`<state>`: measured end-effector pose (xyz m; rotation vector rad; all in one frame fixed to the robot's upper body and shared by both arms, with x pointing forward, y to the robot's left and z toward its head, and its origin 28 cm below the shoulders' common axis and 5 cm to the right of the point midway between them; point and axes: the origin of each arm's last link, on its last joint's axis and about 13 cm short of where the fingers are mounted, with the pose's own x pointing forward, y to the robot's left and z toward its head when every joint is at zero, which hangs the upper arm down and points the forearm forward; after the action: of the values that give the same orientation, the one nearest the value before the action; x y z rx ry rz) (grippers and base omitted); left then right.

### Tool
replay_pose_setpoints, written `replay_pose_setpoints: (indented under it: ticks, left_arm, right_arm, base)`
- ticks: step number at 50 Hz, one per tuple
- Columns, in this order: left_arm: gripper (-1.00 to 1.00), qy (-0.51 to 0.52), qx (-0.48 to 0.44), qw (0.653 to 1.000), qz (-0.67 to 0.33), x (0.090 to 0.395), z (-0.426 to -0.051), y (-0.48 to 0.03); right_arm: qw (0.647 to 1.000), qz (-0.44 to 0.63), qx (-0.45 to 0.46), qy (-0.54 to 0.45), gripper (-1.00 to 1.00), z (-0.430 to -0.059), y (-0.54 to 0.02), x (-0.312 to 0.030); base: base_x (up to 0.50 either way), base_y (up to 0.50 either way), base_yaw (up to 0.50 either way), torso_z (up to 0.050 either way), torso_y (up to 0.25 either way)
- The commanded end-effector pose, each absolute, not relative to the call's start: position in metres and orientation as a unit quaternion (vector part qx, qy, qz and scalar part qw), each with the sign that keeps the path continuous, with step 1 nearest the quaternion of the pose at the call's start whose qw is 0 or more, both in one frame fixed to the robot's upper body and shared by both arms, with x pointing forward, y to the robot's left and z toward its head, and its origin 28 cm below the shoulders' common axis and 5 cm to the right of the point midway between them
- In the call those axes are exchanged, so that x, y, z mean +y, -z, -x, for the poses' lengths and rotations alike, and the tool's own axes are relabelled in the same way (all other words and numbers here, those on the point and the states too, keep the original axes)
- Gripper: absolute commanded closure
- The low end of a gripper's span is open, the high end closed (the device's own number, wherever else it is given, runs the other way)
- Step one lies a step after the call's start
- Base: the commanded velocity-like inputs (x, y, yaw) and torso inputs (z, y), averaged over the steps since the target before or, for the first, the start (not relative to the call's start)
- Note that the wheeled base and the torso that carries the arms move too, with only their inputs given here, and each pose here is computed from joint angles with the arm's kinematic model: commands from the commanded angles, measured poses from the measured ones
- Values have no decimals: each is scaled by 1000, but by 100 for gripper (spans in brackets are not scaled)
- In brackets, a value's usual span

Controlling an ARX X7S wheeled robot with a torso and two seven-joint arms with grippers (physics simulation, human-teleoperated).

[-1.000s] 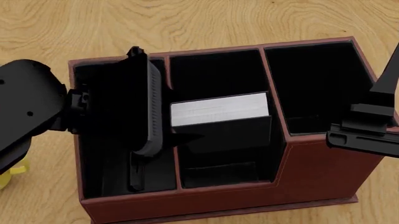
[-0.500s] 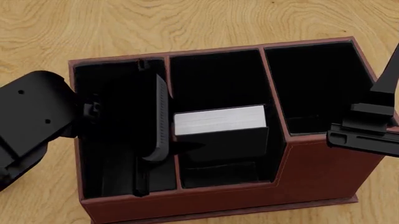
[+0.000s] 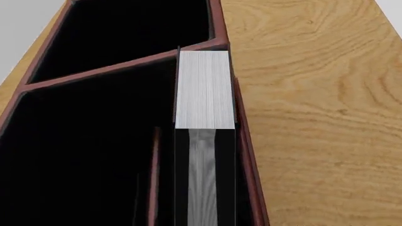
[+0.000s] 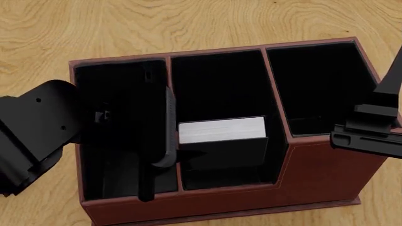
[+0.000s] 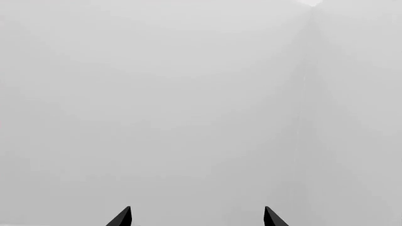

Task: Pick up the book and place it in the back compartment of the caddy.

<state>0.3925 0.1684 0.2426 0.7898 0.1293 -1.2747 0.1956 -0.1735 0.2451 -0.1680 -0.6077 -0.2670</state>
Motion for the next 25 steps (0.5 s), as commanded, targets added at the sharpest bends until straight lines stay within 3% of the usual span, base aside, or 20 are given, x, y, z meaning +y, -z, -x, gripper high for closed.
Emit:
replay_pose_setpoints:
  ticks: [1,25]
  left_arm:
    - [100,580,52,738,-342,164,-397,-242]
    - [100,577,69,738,-341,160,-412,-226]
  right_arm:
    - [942,83,-297,132,-100,-196,-244,-174]
    - [943,83,-293,134,-100,-197,-242,-175]
  base:
    - [0,0,0,0,0]
    - [0,0,0,0,1]
